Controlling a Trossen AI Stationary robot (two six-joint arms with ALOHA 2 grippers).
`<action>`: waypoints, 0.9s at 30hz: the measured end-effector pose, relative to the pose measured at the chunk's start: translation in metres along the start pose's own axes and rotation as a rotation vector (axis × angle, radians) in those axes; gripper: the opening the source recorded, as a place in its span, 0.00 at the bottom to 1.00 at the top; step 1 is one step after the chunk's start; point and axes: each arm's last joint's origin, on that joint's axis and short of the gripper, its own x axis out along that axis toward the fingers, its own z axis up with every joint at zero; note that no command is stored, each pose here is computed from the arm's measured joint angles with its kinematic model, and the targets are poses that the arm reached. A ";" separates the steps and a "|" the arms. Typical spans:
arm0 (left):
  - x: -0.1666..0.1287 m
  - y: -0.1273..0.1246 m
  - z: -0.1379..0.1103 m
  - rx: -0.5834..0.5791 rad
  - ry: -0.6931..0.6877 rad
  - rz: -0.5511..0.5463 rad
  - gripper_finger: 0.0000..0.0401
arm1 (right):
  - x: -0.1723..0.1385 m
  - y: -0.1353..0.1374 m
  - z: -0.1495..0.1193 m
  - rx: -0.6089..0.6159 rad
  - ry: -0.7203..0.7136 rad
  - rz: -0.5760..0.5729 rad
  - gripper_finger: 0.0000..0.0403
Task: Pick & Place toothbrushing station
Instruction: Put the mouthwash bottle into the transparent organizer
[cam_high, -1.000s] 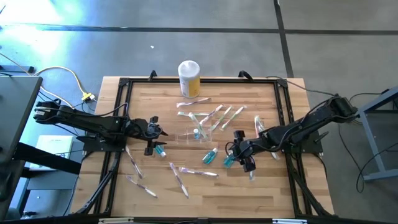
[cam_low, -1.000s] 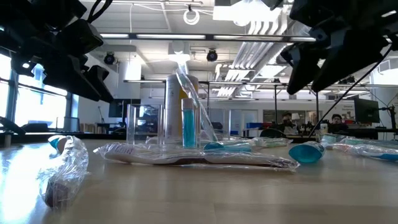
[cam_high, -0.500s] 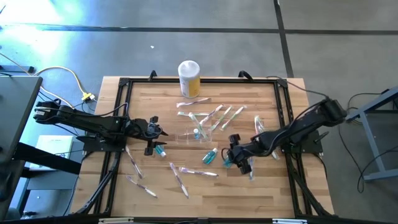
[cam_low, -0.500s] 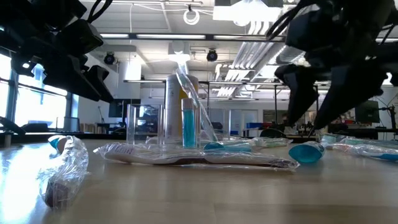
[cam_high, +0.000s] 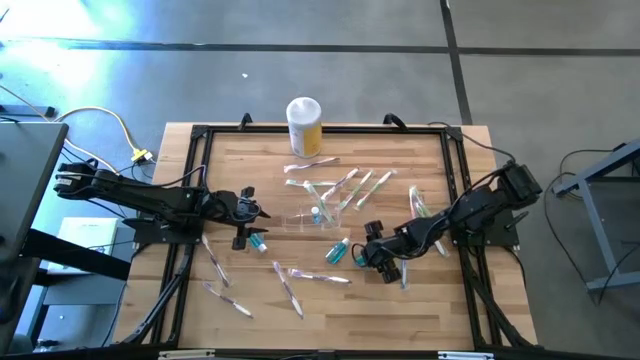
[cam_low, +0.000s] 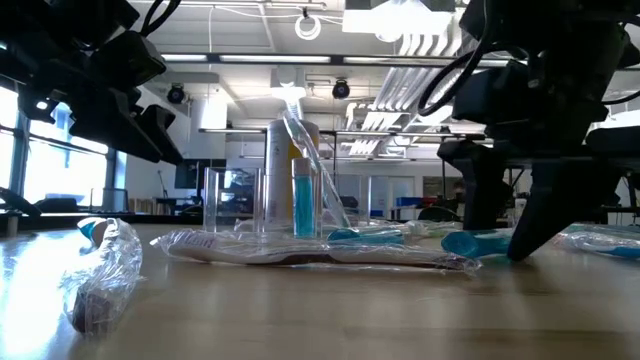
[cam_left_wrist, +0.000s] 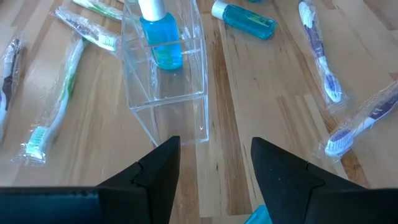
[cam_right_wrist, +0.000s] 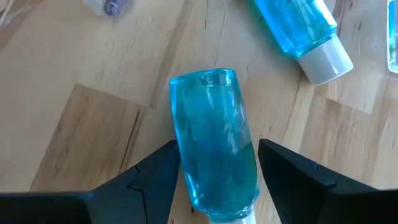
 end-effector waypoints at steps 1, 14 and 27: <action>0.000 0.000 0.000 0.000 0.000 0.000 0.48 | 0.000 -0.001 0.000 0.002 0.002 0.001 0.53; 0.000 0.000 0.000 0.000 0.000 0.000 0.48 | 0.001 -0.001 0.001 -0.058 -0.006 -0.072 0.28; -0.002 -0.008 0.025 0.170 -0.258 0.017 0.48 | -0.025 0.011 0.022 -0.051 -0.118 -0.196 0.23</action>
